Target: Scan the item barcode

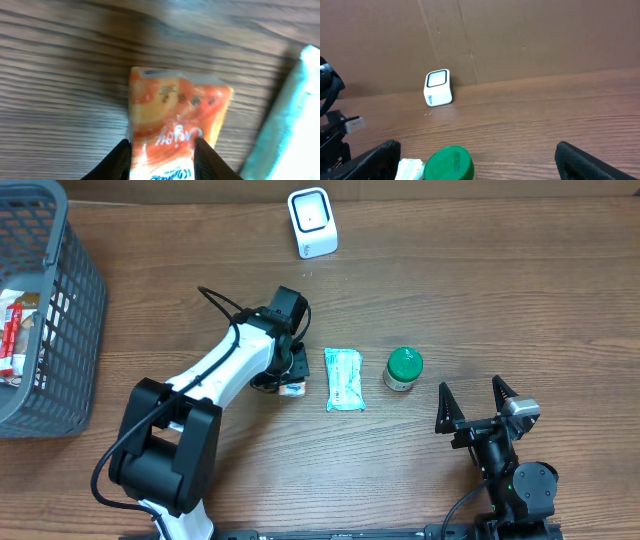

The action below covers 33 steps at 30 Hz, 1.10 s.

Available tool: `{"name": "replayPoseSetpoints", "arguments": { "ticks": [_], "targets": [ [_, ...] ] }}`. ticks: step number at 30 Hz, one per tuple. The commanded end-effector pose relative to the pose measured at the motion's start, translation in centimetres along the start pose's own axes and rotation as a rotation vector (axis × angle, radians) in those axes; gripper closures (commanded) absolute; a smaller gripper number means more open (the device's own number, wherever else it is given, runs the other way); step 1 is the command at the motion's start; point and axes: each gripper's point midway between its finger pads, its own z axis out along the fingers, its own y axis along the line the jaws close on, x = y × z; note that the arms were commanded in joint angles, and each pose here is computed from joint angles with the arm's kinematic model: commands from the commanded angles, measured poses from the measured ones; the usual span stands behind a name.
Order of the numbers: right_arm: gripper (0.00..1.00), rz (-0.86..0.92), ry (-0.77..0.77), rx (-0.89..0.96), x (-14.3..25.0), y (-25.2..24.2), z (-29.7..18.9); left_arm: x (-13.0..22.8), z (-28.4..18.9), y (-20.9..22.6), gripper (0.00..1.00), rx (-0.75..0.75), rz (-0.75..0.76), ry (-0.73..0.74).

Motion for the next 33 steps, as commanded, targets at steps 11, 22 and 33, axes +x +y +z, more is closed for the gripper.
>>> {"name": "replayPoseSetpoints", "arguments": {
  "ticks": [11,22,33],
  "targets": [
    [0.00,0.003,-0.004,0.012,0.2,-0.3,0.0,2.7,0.6,-5.8,0.70,0.099,0.072,-0.002],
    [0.00,0.003,-0.004,0.012,0.2,-0.3,0.0,1.0,-0.3,-5.7,0.68,0.095,0.118,-0.049],
    [0.00,0.003,-0.004,0.012,0.2,-0.3,0.0,-4.0,-3.2,-5.5,0.60,0.074,0.095,-0.191]
  ]
}}
